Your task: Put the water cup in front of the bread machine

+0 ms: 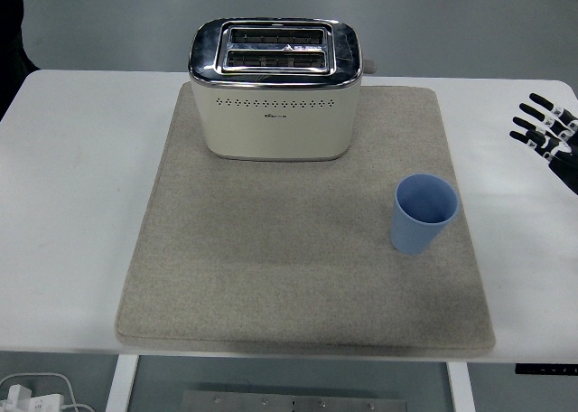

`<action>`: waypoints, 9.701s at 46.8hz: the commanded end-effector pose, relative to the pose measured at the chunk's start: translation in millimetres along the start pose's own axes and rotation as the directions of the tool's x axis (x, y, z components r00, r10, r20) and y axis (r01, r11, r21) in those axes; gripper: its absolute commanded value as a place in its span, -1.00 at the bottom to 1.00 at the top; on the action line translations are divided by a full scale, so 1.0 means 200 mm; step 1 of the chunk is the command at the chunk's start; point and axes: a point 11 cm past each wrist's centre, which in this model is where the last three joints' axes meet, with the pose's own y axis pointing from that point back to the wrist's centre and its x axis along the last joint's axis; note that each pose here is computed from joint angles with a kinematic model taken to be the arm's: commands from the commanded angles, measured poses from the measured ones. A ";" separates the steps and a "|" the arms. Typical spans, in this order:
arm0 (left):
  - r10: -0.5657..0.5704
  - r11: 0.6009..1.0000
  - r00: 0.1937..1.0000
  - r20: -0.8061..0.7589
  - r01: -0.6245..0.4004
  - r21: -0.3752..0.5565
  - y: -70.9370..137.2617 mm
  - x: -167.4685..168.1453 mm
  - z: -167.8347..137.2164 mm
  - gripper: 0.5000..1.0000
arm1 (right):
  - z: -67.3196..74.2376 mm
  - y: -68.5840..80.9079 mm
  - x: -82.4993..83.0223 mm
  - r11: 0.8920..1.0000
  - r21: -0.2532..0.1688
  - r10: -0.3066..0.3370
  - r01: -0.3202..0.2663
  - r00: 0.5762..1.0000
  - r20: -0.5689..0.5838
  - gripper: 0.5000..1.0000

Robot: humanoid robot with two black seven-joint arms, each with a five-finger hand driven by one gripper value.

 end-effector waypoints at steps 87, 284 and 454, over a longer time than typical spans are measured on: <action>0.000 1.000 1.000 0.000 0.000 0.002 0.00 0.00 0.00 1.00 | 0.32 0.22 -0.32 0.979 -0.143 -0.160 0.142 0.979 -0.123 0.67; 0.050 0.997 0.999 0.000 -0.050 0.051 -0.01 0.09 -0.16 1.00 | 0.21 0.25 -0.60 0.995 -0.091 -0.057 0.043 0.985 -0.160 0.69; 0.050 0.997 0.999 0.000 -0.050 0.051 -0.01 0.09 -0.16 1.00 | 0.33 0.20 -0.77 0.967 -0.025 -0.252 0.255 0.930 -0.266 0.69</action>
